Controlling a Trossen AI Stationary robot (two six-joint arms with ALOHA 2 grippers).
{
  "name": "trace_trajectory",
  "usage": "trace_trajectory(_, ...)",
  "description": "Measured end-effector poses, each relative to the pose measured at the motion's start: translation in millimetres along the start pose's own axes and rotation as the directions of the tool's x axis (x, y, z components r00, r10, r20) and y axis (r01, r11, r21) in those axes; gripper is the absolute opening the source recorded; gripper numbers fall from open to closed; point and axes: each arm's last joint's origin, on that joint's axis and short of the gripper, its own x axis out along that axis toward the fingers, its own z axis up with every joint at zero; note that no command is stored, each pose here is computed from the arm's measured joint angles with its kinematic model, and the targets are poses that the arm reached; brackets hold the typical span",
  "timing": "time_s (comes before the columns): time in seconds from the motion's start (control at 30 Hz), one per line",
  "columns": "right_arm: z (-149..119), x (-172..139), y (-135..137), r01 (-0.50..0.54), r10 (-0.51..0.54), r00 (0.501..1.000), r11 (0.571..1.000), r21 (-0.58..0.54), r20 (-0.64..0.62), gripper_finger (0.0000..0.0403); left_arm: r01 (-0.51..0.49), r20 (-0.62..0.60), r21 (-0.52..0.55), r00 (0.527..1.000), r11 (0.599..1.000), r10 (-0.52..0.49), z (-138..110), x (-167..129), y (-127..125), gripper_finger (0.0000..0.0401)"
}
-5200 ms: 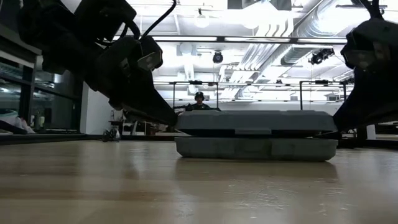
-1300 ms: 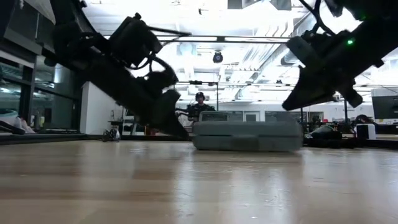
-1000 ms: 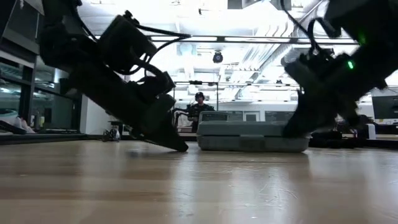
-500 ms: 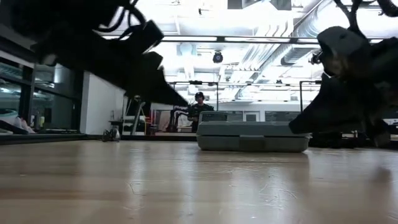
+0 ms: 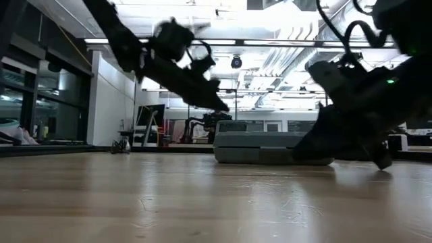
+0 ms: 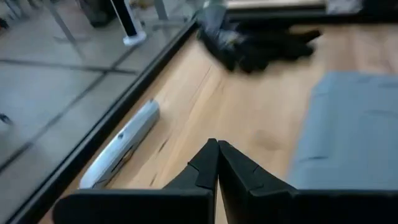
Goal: Prefit tool cases
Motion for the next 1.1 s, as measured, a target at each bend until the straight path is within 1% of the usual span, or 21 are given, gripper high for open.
trace_trajectory(0.07, 3.0, 3.2, 0.0, 0.000, 0.000, 1.000, 1.000, -0.001, 0.005, 0.0000, 0.023, -0.026, -0.017, 0.999, 1.000, -0.023, -4.8, 13.9, 11.6, 0.0001)
trace_trajectory(0.17, 6.6, 7.3, 0.3, -0.008, 0.008, 1.000, 1.000, -0.007, -0.002, 0.0000, 0.061, -0.082, -0.036, 0.995, 0.997, -0.064, -16.2, 36.2, 19.5, 0.0001)
trace_trajectory(0.27, 9.5, 10.5, -0.6, -0.005, 0.004, 1.000, 1.000, -0.013, -0.012, 0.0000, 0.117, -0.184, -0.063, 0.975, 0.991, -0.127, -36.9, 57.5, 17.8, 0.0000)
trace_trajectory(0.3, 10.0, 11.1, -0.8, -0.002, 0.002, 1.000, 1.000, -0.012, -0.012, 0.0000, 0.125, -0.209, -0.061, 0.968, 0.990, -0.135, -41.7, 63.1, 15.3, 0.0000)
trace_trajectory(0.33, 10.2, 11.4, -1.0, 0.000, 0.000, 1.000, 1.000, -0.014, -0.014, 0.0000, 0.104, -0.232, -0.037, 0.967, 0.994, -0.109, -42.0, 64.4, 10.2, 0.0000)
trace_trajectory(0.37, 10.5, 11.8, -1.4, 0.002, -0.002, 1.000, 1.000, -0.015, -0.015, 0.0000, 0.087, -0.250, -0.017, 0.964, 0.996, -0.088, -40.0, 63.5, 5.7, 0.0000)
trace_trajectory(0.43, 10.7, 12.3, -2.6, 0.010, -0.010, 1.000, 1.000, -0.025, -0.021, 0.0000, 0.135, -0.240, 0.000, 0.962, 0.991, -0.131, -30.3, 63.0, -3.9, 0.0000)
trace_trajectory(0.47, 10.6, 12.3, -2.8, 0.012, -0.012, 1.000, 1.000, -0.029, -0.022, 0.0000, 0.169, -0.252, -0.001, 0.954, 0.986, -0.164, -27.7, 60.4, -8.5, 0.0000)
trace_trajectory(0.57, 10.1, 12.1, -3.9, 0.020, -0.021, 0.999, 0.999, -0.039, -0.025, 0.0000, 0.251, -0.337, -0.037, 0.908, 0.967, -0.249, -31.8, 52.3, -22.0, 0.0000)
trace_trajectory(0.67, 10.0, 12.1, -4.5, 0.025, -0.026, 0.999, 0.999, -0.042, -0.026, 0.0000, 0.285, -0.402, -0.057, 0.871, 0.957, -0.283, -32.1, 43.4, -38.1, 0.0000)
trace_trajectory(0.7, 9.9, 12.1, -4.6, 0.025, -0.026, 0.999, 0.999, -0.044, -0.027, 0.0000, 0.295, -0.408, -0.059, 0.865, 0.954, -0.293, -31.0, 41.5, -44.5, 0.0000)
trace_trajectory(0.93, 0.9, 3.1, -1.4, -0.005, 0.003, 0.999, 0.999, -0.040, -0.049, 0.0000, 0.337, -0.481, -0.017, 0.823, 0.941, -0.303, -32.8, 27.2, -85.8, 0.0000)
trace_trajectory(1.0, -6.6, -5.2, 1.6, -0.030, 0.029, 0.998, 0.999, -0.019, -0.052, 0.0000, 0.337, -0.501, -0.017, 0.812, 0.941, -0.300, -33.9, 23.6, -94.0, 0.0000)
trace_trajectory(1.1, -22.0, -24.2, 5.8, -0.076, 0.078, 0.997, 0.996, 0.051, -0.028, 0.0000, 0.352, -0.523, -0.027, 0.792, 0.935, -0.314, -35.7, 18.0, -106.0, 0.0000)
